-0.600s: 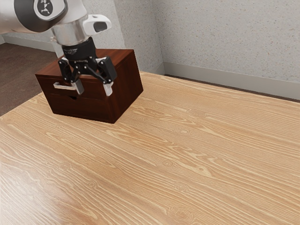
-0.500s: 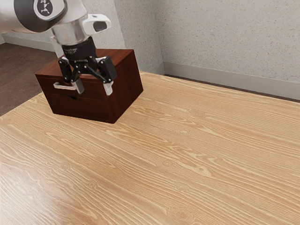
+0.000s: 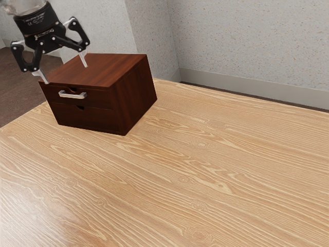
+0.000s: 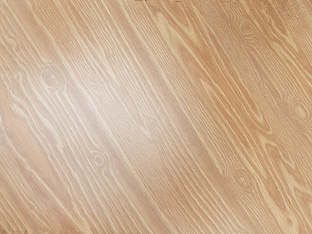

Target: Pull the drawer handle with one arm to open the drawer

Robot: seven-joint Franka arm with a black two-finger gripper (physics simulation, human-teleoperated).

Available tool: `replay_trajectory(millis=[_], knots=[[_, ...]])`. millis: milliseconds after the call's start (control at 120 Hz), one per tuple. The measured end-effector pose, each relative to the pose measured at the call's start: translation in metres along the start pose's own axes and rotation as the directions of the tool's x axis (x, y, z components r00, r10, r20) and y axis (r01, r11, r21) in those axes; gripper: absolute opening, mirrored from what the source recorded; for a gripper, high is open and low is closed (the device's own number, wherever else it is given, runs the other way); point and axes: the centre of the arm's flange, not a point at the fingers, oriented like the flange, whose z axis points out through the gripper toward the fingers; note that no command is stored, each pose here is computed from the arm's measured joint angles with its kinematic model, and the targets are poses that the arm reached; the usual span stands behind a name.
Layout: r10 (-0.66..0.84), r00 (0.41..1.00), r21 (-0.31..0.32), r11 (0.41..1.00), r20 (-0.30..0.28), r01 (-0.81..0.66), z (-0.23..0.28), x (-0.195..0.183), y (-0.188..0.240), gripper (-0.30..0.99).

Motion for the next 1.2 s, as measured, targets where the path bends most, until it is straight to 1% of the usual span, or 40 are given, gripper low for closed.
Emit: replay_trajectory(millis=[83, 183, 333, 417, 458, 483, 542, 592, 658, 775, 908, 975, 1050, 1200], knots=[[-0.188, 0.982, 0.029, 0.982, 0.0, 0.188, 0.01, 0.021, -0.014, 0.69], [-0.356, 0.934, 0.033, 0.934, -0.014, 0.357, 0.012, 0.035, -0.027, 0.69], [-0.5, 0.865, 0.011, 0.866, -0.028, 0.501, 0.013, 0.036, -0.02, 0.69], [-0.556, 0.831, 0.012, 0.831, -0.018, 0.556, 0.023, 0.028, -0.024, 0.69], [-0.577, 0.816, 0.01, 0.816, -0.005, 0.578, 0.034, 0.02, -0.033, 0.69], [-0.596, 0.803, 0.019, 0.803, 0.004, 0.596, 0.051, 0.02, -0.041, 0.69], [-0.672, 0.741, 0.016, 0.741, 0.013, 0.671, 0.09, 0.035, -0.077, 0.69], [-0.721, 0.693, -0.018, 0.693, 0.01, 0.721, 0.111, 0.044, -0.102, 0.69], [-0.758, 0.653, -0.083, 0.65, 0.006, 0.755, 0.128, 0.046, -0.123, 0.69], [-0.823, 0.568, -0.195, 0.557, -0.003, 0.807, 0.137, 0.07, -0.158, 0.69], [-0.864, 0.501, -0.275, 0.493, -0.045, 0.826, 0.156, 0.094, -0.19, 0.69], [-0.876, 0.478, -0.316, 0.472, -0.061, 0.823, 0.159, 0.105, -0.201, 0.69], [-0.881, 0.467, -0.356, 0.463, -0.082, 0.811, 0.16, 0.116, -0.21, 0.69], [-0.875, 0.466, -0.399, 0.477, -0.13, 0.784, 0.167, 0.132, -0.216, 0.69]])
